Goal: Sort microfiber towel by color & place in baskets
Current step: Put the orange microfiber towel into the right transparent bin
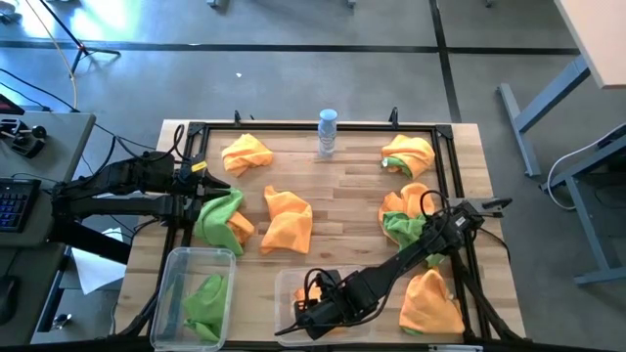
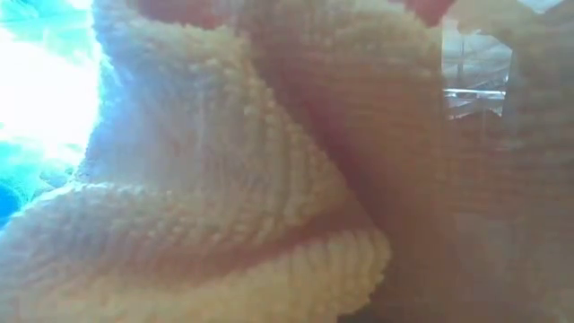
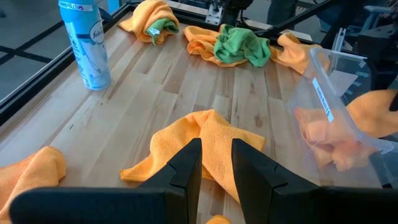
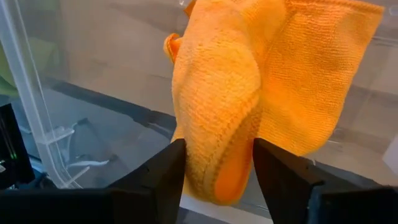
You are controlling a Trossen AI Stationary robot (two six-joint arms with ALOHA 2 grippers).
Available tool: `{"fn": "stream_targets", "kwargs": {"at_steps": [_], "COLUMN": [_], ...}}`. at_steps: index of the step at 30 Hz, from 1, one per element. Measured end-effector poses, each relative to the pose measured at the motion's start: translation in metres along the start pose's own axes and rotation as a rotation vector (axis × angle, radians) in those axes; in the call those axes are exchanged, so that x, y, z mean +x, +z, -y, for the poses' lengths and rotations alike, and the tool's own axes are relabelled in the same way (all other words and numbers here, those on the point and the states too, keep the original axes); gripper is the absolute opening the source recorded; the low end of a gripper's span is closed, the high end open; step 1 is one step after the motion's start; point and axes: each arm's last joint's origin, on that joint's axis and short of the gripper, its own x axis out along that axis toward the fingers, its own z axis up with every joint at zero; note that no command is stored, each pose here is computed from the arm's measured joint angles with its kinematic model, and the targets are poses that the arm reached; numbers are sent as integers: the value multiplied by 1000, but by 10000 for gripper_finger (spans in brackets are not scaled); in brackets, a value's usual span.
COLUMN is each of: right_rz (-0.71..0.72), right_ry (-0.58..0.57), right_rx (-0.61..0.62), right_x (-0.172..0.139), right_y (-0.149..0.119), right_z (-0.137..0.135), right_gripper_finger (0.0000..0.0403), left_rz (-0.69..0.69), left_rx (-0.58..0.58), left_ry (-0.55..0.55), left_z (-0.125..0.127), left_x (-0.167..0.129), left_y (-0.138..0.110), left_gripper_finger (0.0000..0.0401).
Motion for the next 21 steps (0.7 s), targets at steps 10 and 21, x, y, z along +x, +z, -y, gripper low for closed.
{"fn": "stream_targets", "kwargs": {"at_steps": [10,21], "right_rz": [84,224], "right_ry": [8,-118], "right_rx": [53,56], "right_x": [-45,-75], "right_y": [8,27], "right_z": [10,28], "right_gripper_finger": [185,185], "left_rz": [0,-1], "left_rx": [0,0], "left_ry": [0,0], "left_z": [0,0], "left_x": [0,0], "left_y": [0,0], "left_gripper_finger": [74,74]}}
